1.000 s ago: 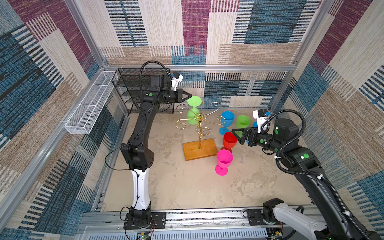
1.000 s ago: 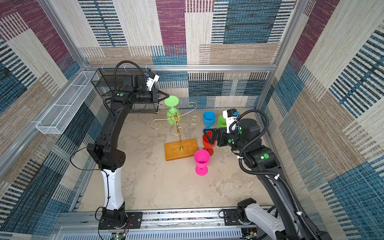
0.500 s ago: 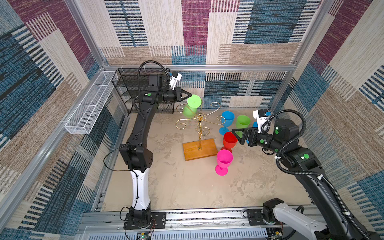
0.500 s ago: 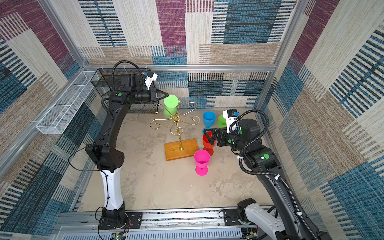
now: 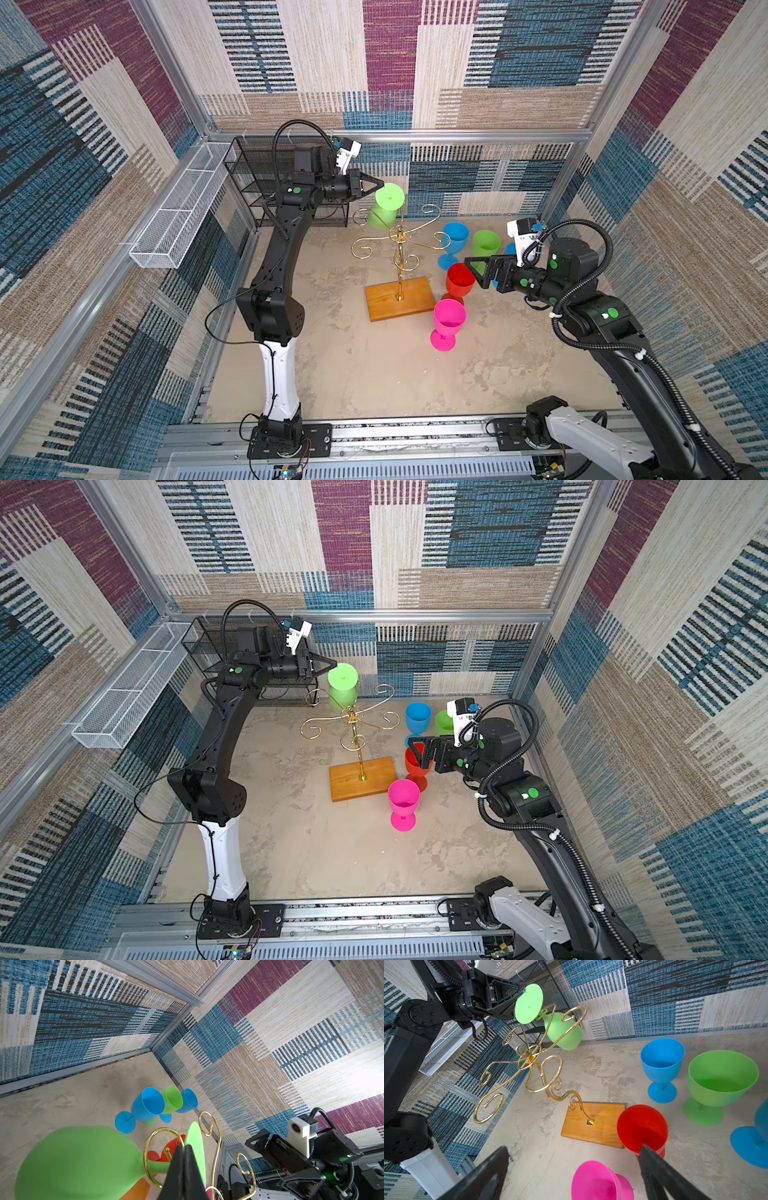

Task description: Take the wine glass off the wine glass rack

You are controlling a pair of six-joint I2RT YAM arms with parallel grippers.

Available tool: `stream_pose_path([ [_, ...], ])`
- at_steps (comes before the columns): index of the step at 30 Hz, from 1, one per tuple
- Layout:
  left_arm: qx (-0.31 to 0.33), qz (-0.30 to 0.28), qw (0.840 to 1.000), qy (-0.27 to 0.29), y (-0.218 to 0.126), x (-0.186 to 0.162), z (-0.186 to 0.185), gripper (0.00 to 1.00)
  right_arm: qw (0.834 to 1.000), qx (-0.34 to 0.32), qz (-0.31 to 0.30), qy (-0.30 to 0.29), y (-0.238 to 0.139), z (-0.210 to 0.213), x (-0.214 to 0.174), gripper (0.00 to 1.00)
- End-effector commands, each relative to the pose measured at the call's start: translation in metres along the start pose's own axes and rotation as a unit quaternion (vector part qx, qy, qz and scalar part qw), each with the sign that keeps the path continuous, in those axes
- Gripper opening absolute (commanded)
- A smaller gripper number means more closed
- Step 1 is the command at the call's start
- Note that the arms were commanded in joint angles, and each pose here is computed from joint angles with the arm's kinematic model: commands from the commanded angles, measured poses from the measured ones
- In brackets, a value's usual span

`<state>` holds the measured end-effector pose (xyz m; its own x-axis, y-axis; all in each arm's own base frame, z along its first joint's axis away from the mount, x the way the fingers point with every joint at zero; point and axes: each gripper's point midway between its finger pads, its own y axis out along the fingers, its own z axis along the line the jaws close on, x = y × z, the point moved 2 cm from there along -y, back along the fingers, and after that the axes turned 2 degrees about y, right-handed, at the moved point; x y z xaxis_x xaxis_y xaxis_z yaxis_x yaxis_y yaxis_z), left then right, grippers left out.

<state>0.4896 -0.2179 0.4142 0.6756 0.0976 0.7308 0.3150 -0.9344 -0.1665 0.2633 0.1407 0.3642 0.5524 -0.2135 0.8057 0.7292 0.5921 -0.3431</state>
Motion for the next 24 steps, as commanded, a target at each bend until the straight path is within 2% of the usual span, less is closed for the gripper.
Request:
stream_pose_path([
  [1,-0.020,-0.016,1.000,0.012,-0.003,0.011,-0.013,0.00,1.000,0.005,-0.017,-0.007,-0.002,0.003,0.008,0.99],
  [24,-0.026,-0.032,0.999,0.007,0.014,0.015,-0.002,0.00,1.000,0.004,-0.020,-0.008,-0.006,0.005,0.010,0.99],
])
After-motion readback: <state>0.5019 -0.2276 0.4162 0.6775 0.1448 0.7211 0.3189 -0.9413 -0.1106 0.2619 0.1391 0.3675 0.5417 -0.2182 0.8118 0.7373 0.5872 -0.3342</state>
